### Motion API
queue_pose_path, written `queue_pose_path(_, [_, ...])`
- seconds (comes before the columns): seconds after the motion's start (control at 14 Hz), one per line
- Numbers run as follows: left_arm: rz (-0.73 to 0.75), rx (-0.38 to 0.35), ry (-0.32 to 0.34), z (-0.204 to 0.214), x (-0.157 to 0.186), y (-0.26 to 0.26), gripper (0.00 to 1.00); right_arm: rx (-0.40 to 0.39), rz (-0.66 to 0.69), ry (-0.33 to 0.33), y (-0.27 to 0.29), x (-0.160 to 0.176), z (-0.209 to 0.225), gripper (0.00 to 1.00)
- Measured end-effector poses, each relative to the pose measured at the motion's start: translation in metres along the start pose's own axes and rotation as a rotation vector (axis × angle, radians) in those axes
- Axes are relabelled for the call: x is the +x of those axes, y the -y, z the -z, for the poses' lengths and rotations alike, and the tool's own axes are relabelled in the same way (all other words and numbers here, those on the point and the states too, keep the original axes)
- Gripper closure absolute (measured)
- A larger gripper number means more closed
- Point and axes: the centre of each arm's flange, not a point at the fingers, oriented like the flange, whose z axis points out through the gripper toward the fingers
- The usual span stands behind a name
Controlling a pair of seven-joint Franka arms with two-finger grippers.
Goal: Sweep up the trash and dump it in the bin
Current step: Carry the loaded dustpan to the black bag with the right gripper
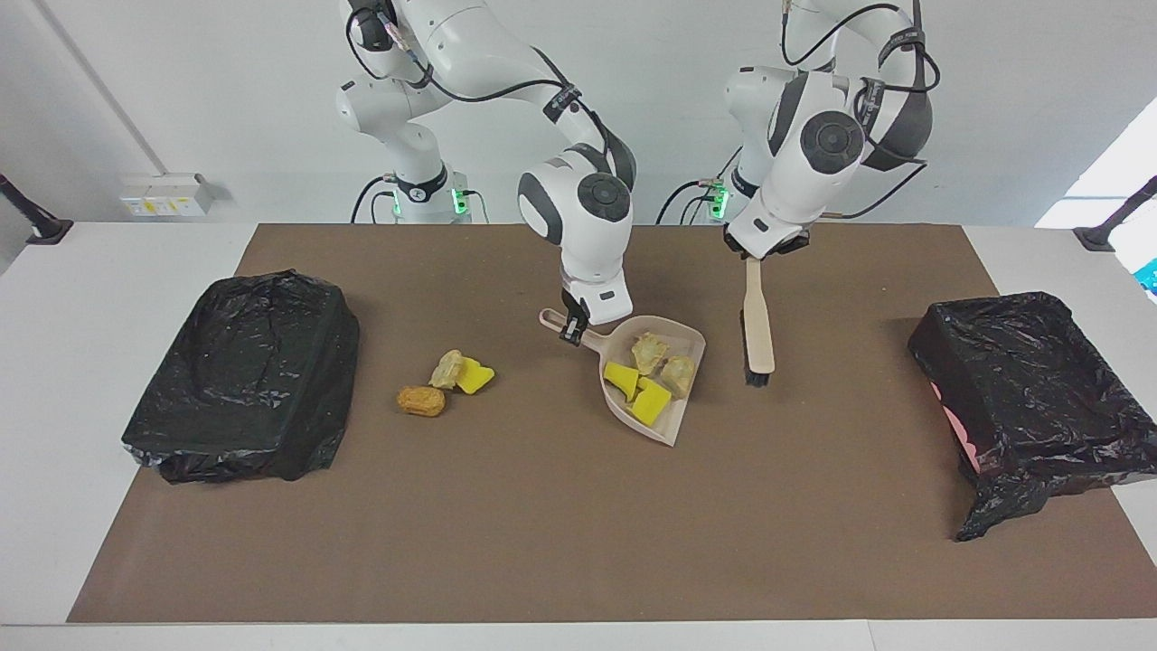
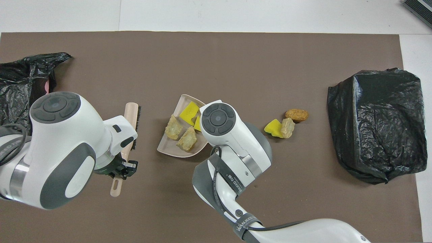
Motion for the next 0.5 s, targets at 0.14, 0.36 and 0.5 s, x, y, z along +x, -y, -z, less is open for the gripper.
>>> queue_pose_path(0.14, [0.026, 0.019, 0.006, -0.013, -0.018, -0.016, 0.74, -0.01, -0.015, -0.013, -0.007, -0.005, 0.01, 0.68])
queue_pose_path(0.36, [0.071, 0.033, -0.032, -0.044, -0.047, -0.05, 0.74, -0.041, -0.096, -0.063, -0.046, -0.041, 0.052, 0.68])
queue_pose_path(0.5, [0.068, 0.012, -0.029, -0.058, -0.07, -0.076, 0.74, -0.051, -0.152, -0.075, -0.081, -0.087, 0.084, 0.68])
